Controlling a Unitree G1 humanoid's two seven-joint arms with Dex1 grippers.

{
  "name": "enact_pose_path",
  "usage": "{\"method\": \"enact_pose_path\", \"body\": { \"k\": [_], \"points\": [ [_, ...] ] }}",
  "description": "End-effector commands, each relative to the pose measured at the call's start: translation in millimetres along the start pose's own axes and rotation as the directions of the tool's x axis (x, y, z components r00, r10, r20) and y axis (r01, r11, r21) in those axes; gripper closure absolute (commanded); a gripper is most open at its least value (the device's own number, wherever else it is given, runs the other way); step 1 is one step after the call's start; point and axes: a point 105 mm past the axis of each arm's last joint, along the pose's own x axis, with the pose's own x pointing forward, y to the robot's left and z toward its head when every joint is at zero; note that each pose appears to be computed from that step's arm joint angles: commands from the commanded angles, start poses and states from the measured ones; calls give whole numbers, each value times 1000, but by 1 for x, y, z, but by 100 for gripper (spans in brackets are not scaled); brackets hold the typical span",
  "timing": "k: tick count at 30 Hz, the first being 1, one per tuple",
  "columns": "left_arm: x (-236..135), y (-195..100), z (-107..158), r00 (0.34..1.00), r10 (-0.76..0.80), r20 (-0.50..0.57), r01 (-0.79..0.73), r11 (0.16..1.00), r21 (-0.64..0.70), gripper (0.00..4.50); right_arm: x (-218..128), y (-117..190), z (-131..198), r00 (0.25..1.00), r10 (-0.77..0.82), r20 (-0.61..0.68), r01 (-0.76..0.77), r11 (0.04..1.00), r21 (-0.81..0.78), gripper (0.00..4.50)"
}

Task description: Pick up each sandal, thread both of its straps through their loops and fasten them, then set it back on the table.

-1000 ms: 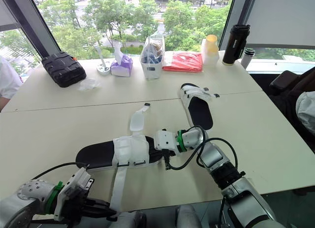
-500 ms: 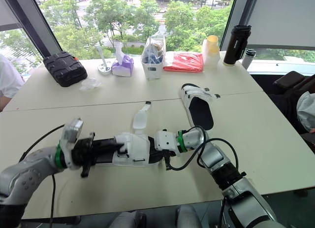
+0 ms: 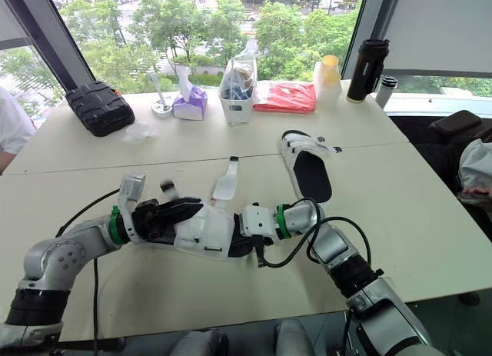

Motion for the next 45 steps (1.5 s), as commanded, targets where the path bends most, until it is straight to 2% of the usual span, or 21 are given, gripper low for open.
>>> {"method": "enact_pose_path", "body": {
  "k": [1,5,9,11,15,17,20,26,33,38,45],
  "points": [
    [1,9,17,994,58,91,-61,998,32,14,8,18,-21,995,74,-72,-69,996,62,450],
    [-4,37,24,964,215,159,-232,968,95,14,9,18,-21,995,70,-70,-66,996,62,450],
    [-18,38,50,944,228,236,-254,963,86,14,9,20,-21,995,73,-68,-68,996,62,450],
    [-29,26,53,963,190,192,-209,974,87,14,9,20,-21,995,73,-68,-69,996,61,450],
    [-48,10,39,980,181,85,-186,981,58,14,9,21,-21,995,74,-69,-70,996,58,450],
    [-60,4,29,980,190,59,-189,982,-17,14,9,22,-22,995,74,-68,-70,996,60,450],
    [-81,-7,10,974,221,48,-206,956,-210,14,9,23,-22,994,79,-70,-75,996,57,450],
    [-90,-17,-11,963,256,89,-189,869,-458,14,9,21,-23,994,81,-72,-78,996,52,450],
    [-87,-30,-30,955,288,68,-190,773,-605,14,9,21,-23,994,84,-73,-81,996,49,450],
    [-84,-16,-38,925,369,89,-220,712,-667,14,9,20,-23,994,81,-75,-78,996,47,450],
    [-77,-6,-43,913,400,83,-236,682,-692,14,9,20,-23,994,81,-77,-77,996,43,450]
  ]
}}
